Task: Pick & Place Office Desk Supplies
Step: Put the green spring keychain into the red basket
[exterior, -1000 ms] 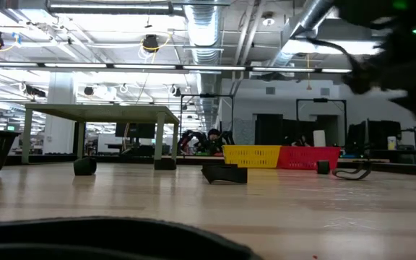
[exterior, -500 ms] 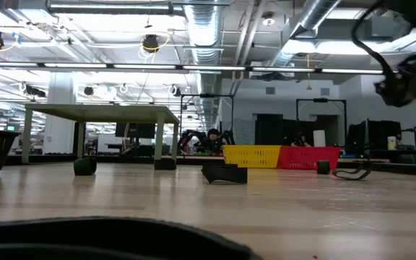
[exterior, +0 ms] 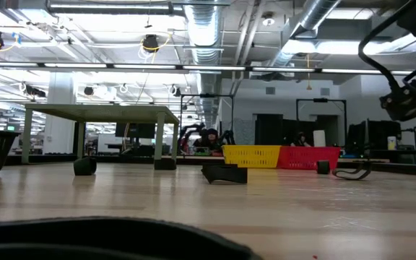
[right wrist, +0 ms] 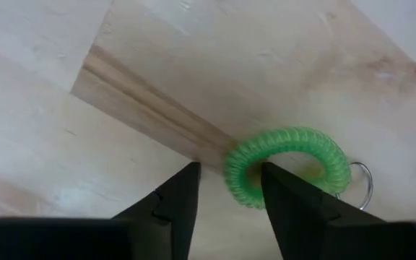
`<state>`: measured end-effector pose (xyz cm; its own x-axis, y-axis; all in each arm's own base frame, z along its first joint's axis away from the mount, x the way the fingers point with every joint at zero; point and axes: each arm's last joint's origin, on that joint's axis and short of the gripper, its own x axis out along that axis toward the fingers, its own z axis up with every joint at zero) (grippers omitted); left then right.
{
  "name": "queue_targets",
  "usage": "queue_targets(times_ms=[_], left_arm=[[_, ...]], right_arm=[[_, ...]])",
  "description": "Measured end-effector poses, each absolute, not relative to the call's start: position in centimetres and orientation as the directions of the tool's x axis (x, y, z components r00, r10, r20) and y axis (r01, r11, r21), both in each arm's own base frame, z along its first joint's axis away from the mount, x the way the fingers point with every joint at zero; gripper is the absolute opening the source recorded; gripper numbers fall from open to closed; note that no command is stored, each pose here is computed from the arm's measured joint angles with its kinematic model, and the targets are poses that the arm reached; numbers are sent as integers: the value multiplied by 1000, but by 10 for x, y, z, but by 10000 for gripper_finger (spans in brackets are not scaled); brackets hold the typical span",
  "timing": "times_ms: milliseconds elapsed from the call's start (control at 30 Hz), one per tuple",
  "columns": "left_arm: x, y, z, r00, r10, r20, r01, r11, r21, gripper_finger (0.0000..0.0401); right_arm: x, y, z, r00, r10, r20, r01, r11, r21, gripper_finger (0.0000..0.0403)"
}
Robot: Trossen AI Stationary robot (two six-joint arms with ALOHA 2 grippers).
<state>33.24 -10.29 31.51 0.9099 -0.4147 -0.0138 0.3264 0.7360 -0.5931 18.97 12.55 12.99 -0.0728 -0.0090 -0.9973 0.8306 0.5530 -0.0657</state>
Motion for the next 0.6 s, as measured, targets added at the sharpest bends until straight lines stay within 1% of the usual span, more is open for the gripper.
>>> queue_targets(times_ms=[167,400,433,500,600], left_arm=[[332,-103,315,911,-413,-14,324,735,-596,135],[332,-103,315,913,-407,-14,319,737,-596,135],[332,-103,315,913,-408,-14,320,737,-596,135],[332,-103,315,913,-408,-14,320,737,-596,135],[332,-103,315,913,-407,-15,319,737,-596,135]], right_arm=[[193,126,129,-46,1,-999,833,552,-38,107],[196,128,130,-10,12,-1000,834,552,-2,15],[198,129,131,-6,11,-1000,832,554,1,10],[203,131,136,9,9,-1000,827,562,13,12],[228,143,157,198,43,-979,805,563,188,8]])
